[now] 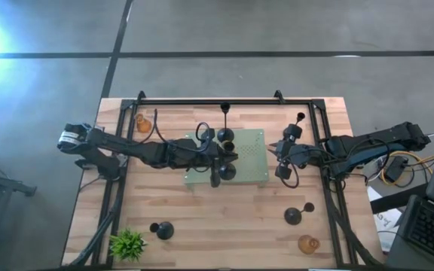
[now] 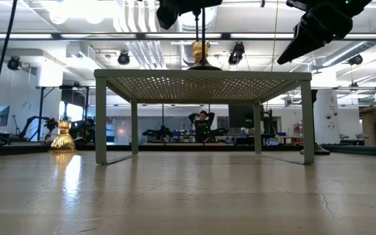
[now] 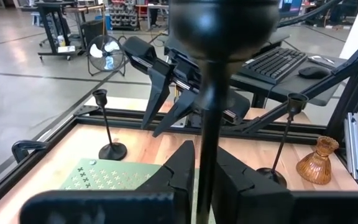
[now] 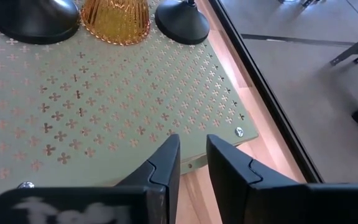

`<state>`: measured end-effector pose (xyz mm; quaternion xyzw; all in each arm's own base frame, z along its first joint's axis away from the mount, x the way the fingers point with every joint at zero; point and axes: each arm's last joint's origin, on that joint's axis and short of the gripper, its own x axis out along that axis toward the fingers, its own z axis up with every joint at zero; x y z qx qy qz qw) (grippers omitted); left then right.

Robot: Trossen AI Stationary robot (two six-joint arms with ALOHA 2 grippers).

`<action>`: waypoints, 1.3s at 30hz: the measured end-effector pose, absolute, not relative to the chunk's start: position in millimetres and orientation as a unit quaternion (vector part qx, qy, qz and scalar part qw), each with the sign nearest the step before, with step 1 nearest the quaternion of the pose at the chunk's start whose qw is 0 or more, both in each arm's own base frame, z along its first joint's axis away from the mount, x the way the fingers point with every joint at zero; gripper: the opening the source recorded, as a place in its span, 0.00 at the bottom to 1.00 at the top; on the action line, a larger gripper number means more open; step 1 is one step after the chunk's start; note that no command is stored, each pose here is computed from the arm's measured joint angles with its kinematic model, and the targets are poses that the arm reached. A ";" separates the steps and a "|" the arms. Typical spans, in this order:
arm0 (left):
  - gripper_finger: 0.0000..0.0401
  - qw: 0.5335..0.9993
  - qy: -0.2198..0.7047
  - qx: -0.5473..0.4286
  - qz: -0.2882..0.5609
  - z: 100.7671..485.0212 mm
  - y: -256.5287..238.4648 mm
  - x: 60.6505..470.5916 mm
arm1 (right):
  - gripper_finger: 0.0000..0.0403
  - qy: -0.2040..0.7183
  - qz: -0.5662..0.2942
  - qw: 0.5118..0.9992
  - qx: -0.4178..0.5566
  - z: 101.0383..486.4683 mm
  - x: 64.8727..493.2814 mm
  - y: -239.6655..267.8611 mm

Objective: Pick & Place candle stick holders
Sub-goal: Put the black candle holder on the shelf

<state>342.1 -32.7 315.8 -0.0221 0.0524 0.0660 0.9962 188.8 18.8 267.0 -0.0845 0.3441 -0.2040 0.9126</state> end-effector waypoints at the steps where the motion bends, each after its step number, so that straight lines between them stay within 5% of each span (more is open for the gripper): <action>1: 0.10 0.996 0.052 -0.022 0.066 315.7 -32.7 342.1 | 0.17 0.344 -0.204 0.913 -0.084 267.0 188.8 18.8; 20: 0.41 0.996 0.072 -0.010 0.056 320.6 -32.5 333.2 | 0.20 0.344 -0.204 0.913 -0.083 267.0 188.7 18.8; 39: 0.42 0.980 0.187 -0.057 0.030 349.0 -28.2 258.0 | 0.17 0.347 -0.204 0.912 -0.084 266.5 188.1 18.7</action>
